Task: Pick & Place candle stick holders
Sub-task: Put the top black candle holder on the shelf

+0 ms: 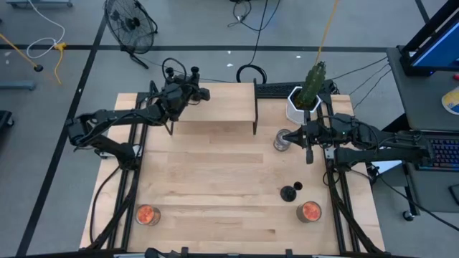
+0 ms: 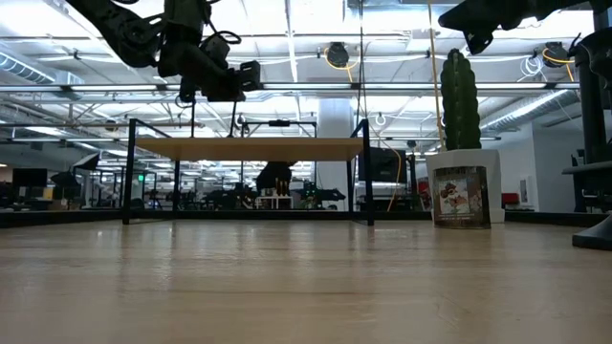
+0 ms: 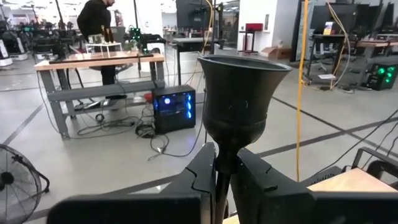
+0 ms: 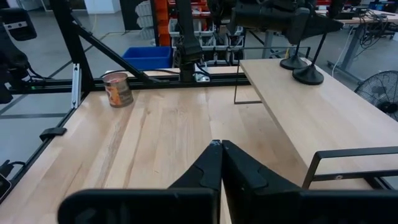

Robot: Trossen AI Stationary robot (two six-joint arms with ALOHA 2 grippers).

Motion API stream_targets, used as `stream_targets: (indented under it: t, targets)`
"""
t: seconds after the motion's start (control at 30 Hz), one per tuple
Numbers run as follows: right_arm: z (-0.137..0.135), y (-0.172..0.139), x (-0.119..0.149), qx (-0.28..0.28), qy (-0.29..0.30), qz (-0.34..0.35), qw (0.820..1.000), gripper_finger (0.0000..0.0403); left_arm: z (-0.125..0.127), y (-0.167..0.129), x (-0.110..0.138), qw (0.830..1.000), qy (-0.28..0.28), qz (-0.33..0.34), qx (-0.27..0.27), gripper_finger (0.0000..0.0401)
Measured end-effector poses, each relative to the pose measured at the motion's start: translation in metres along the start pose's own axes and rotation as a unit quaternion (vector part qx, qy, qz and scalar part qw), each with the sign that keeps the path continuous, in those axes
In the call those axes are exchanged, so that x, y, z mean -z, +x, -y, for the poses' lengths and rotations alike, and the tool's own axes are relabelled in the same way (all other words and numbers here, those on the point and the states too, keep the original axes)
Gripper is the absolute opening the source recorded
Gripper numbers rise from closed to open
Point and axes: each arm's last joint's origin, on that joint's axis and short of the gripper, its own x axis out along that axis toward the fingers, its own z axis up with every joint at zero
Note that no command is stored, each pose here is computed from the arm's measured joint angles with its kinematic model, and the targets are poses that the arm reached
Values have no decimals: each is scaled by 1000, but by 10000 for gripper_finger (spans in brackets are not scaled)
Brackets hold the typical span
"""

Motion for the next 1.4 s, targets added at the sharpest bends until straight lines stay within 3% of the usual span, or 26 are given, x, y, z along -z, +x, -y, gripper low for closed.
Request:
stream_targets:
  t: [0.13, 0.4, 1.2, 1.4]
  targets:
    - [0, 0, 0, 0, 0, 0, 1000, 0, 0, 0, 0, 1000, -4, -1, 0, 28]
    - [0, 0, 0, 0, -1, 0, 1000, 0, -2, 0, 4, 1000, 10, -18, -18, 78]
    - [0, 0, 0, 0, 2, 0, 1000, 0, 2, -3, 4, 999, 12, -16, -26, 78]
    - [0, 0, 0, 0, 1, 0, 1000, 0, 2, -3, 4, 1000, 5, -16, -24, 121]
